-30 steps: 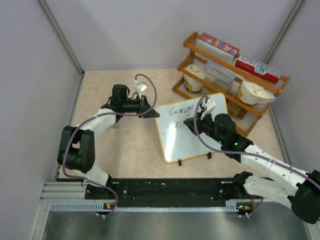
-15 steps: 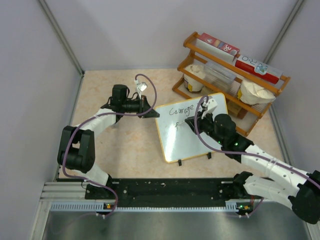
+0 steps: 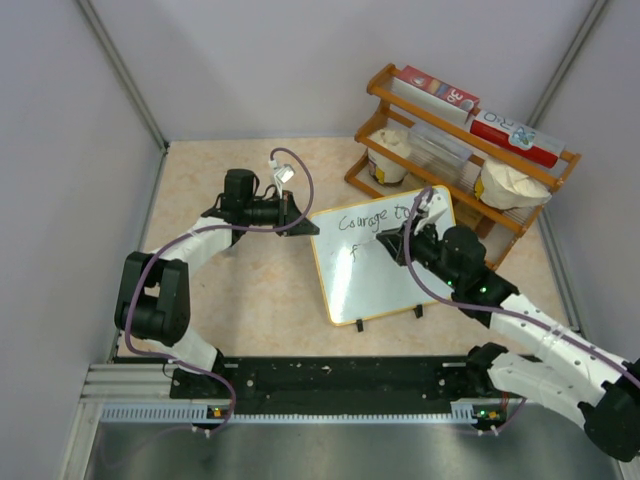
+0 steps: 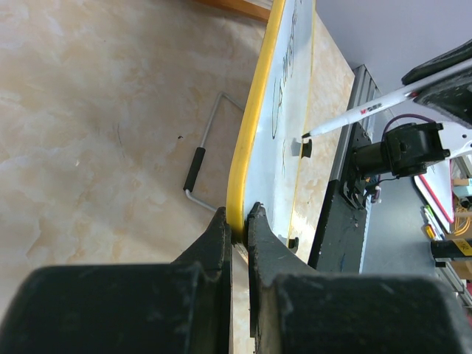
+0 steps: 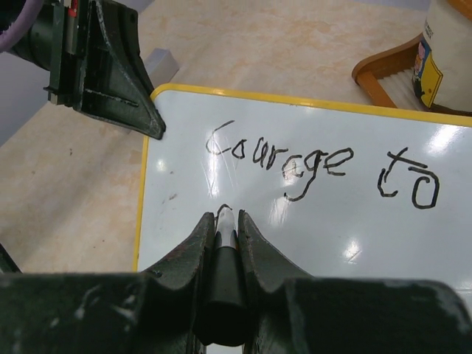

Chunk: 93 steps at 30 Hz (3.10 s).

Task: Write a sentence on the whiteboard

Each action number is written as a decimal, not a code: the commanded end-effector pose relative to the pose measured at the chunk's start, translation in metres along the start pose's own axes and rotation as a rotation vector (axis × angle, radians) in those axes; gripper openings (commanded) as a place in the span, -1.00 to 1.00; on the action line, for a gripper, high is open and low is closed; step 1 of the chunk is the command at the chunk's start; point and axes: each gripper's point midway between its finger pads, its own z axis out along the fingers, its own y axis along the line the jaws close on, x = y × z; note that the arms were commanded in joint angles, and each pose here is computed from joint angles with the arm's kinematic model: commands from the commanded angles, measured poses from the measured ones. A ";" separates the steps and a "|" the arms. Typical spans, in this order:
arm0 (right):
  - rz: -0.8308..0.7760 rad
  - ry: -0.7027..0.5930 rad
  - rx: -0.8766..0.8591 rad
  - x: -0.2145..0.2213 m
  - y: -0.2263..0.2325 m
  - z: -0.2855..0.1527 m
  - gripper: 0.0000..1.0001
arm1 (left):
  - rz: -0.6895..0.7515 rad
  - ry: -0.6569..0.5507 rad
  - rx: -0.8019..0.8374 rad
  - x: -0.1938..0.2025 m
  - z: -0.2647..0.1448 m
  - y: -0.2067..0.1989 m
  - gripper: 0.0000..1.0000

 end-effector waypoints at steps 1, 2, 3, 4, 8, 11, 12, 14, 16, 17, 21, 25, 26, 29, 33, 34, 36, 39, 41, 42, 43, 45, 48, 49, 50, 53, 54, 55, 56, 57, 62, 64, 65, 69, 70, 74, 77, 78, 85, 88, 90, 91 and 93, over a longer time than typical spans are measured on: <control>0.074 -0.093 -0.072 -0.028 -0.003 -0.007 -1.00 | 0.110 0.085 -0.065 0.037 0.015 0.022 -1.00; 0.101 -0.089 -0.116 -0.027 0.002 -0.008 -1.00 | 0.108 0.087 -0.065 0.039 0.015 0.023 -1.00; 0.106 -0.095 -0.119 -0.028 0.000 -0.009 -1.00 | 0.106 0.087 -0.067 0.038 0.015 0.023 -1.00; 0.105 -0.093 -0.115 -0.026 -0.001 -0.009 -1.00 | 0.106 0.087 -0.067 0.038 0.015 0.023 -1.00; 0.095 -0.079 -0.141 -0.022 0.002 -0.009 -1.00 | 0.110 0.085 -0.066 0.038 0.015 0.022 -1.00; 0.095 -0.060 -0.149 -0.016 0.003 -0.007 -1.00 | 0.106 0.087 -0.068 0.039 0.015 0.023 -1.00; 0.093 -0.057 -0.147 -0.014 0.003 -0.007 -1.00 | 0.105 0.087 -0.068 0.039 0.015 0.023 -1.00; 0.092 -0.049 -0.122 -0.011 -0.001 -0.006 -1.00 | 0.108 0.087 -0.068 0.038 0.015 0.023 -1.00; 0.093 -0.039 -0.099 -0.007 -0.006 -0.004 -1.00 | 0.104 0.088 -0.070 0.039 0.015 0.024 -1.00; 0.093 -0.035 -0.088 -0.006 -0.008 -0.004 -1.00 | 0.105 0.087 -0.070 0.039 0.015 0.024 -1.00; 0.093 -0.012 -0.077 0.000 -0.011 0.000 -1.00 | 0.105 0.087 -0.068 0.038 0.015 0.024 -1.00; 0.097 0.010 -0.071 0.007 -0.013 0.002 -1.00 | 0.105 0.087 -0.067 0.038 0.015 0.023 -1.00; 0.097 0.009 -0.068 0.007 -0.013 0.002 -1.00 | 0.106 0.087 -0.068 0.038 0.015 0.023 -1.00; 0.101 0.010 -0.060 0.009 -0.015 0.003 -1.00 | 0.102 0.089 -0.067 0.039 0.016 0.024 -1.00; 0.099 0.017 -0.058 0.011 -0.016 0.004 -1.00 | 0.103 0.088 -0.065 0.038 0.016 0.024 -1.00; 0.102 0.026 -0.067 0.013 -0.014 0.005 -1.00 | 0.102 0.088 -0.066 0.039 0.016 0.024 -1.00; 0.103 0.037 -0.073 0.015 -0.013 0.006 -1.00 | 0.104 0.087 -0.065 0.038 0.016 0.024 -1.00; 0.104 0.058 -0.076 0.020 -0.013 0.006 -1.00 | 0.100 0.089 -0.064 0.039 0.016 0.024 -1.00; 0.103 0.073 -0.073 0.024 -0.014 0.006 -1.00 | 0.102 0.088 -0.066 0.038 0.016 0.024 -1.00; 0.105 0.075 -0.071 0.025 -0.014 0.006 -1.00 | 0.103 0.088 -0.065 0.038 0.016 0.024 -1.00; 0.101 0.079 -0.070 0.026 -0.015 0.005 -1.00 | 0.104 0.087 -0.064 0.038 0.016 0.023 -1.00; 0.102 0.086 -0.067 0.028 -0.015 0.004 -1.00 | 0.103 0.089 -0.064 0.038 0.016 0.024 -1.00; 0.099 0.100 -0.065 0.030 -0.016 0.002 -1.00 | 0.103 0.088 -0.064 0.038 0.016 0.023 -1.00; 0.101 0.102 -0.064 0.031 -0.016 0.001 -1.00 | 0.103 0.088 -0.064 0.038 0.016 0.024 -1.00; 0.102 0.107 -0.064 0.033 -0.016 0.001 -1.00 | 0.104 0.087 -0.064 0.038 0.016 0.023 -1.00; 0.100 0.116 -0.057 0.037 -0.017 -0.002 -1.00 | 0.101 0.089 -0.064 0.039 0.016 0.024 -1.00; 0.102 0.118 -0.051 0.038 -0.018 -0.002 -1.00 | 0.102 0.088 -0.064 0.038 0.016 0.024 -1.00; 0.099 0.117 -0.042 0.039 -0.020 -0.002 -1.00 | 0.103 0.088 -0.064 0.037 0.016 0.024 -1.00; 0.099 0.117 -0.035 0.039 -0.021 -0.004 -1.00 | 0.104 0.087 -0.064 0.037 0.016 0.024 -1.00; 0.099 0.115 -0.028 0.039 -0.022 -0.004 -1.00 | 0.103 0.088 -0.064 0.037 0.017 0.024 -1.00; 0.099 0.078 0.032 0.031 -0.032 -0.007 -1.00 | 0.102 0.089 -0.061 0.038 0.016 0.023 -1.00; 0.101 0.065 0.040 0.028 -0.033 -0.006 -1.00 | 0.105 0.089 -0.060 0.038 0.017 0.023 -1.00; 0.101 0.051 0.040 0.023 -0.033 -0.006 -1.00 | 0.107 0.088 -0.061 0.038 0.017 0.023 -1.00; 0.105 0.026 0.033 0.014 -0.031 -0.001 -1.00 | 0.105 0.089 -0.062 0.038 0.016 0.022 -1.00; 0.105 0.024 0.030 0.013 -0.030 0.000 -1.00 | 0.105 0.089 -0.062 0.038 0.016 0.022 -1.00; 0.108 0.021 0.010 0.008 -0.026 0.005 -1.00 | 0.106 0.090 -0.062 0.039 0.017 0.023 -1.00; 0.114 0.022 -0.004 0.007 -0.024 0.007 -1.00 | 0.107 0.089 -0.061 0.038 0.017 0.023 -1.00; 0.118 0.021 -0.014 0.007 -0.022 0.008 -1.00 | 0.106 0.090 -0.062 0.039 0.017 0.023 -1.00; 0.135 0.010 -0.044 0.006 -0.016 0.006 -1.00 | 0.103 0.091 -0.062 0.040 0.017 0.024 -1.00; 0.134 -0.026 -0.050 -0.003 -0.014 -0.001 -1.00 | 0.103 0.091 -0.063 0.039 0.017 0.023 -1.00; 0.129 -0.051 -0.043 -0.010 -0.014 -0.005 -1.00 | 0.103 0.091 -0.063 0.039 0.017 0.024 -1.00; 0.124 -0.054 -0.039 -0.010 -0.015 -0.006 -1.00 | 0.103 0.091 -0.063 0.039 0.017 0.024 -1.00; 0.119 -0.047 -0.017 -0.009 -0.019 -0.007 -1.00 | 0.104 0.090 -0.063 0.039 0.017 0.023 -1.00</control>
